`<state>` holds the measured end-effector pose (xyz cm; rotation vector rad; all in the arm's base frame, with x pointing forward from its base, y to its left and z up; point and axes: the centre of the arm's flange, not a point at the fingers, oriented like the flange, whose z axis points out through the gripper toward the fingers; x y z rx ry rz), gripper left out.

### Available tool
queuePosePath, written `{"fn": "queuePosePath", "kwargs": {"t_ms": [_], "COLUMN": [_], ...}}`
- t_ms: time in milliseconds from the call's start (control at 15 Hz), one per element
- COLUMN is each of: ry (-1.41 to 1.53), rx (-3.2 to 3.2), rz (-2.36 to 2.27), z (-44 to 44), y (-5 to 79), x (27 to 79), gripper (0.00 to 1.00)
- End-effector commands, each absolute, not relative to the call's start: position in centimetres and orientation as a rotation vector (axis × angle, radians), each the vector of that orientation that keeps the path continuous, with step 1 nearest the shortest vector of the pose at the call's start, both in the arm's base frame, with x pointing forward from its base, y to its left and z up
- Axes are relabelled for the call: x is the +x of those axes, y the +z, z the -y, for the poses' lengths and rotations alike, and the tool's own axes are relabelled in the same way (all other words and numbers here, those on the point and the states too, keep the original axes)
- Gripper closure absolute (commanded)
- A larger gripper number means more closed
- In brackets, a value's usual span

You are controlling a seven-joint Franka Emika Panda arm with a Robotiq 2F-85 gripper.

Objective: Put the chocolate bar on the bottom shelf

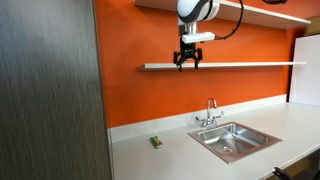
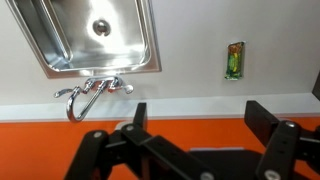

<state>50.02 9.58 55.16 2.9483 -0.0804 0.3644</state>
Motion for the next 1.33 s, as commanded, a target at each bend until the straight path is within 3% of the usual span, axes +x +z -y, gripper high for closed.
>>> {"fn": "queuePosePath", "kwargs": {"t_ms": [0,600,1267], "ry": [0.408,0.287,0.176], "rx": [2.953,3.013,3.042], "rz": [0.169,0.361,0.488], "z": [-9.7,-5.8,-1.6], "y": [47.9,31.3,24.5], "x": [44.3,39.9,39.1], "gripper": [0.0,0.0,0.0]}}
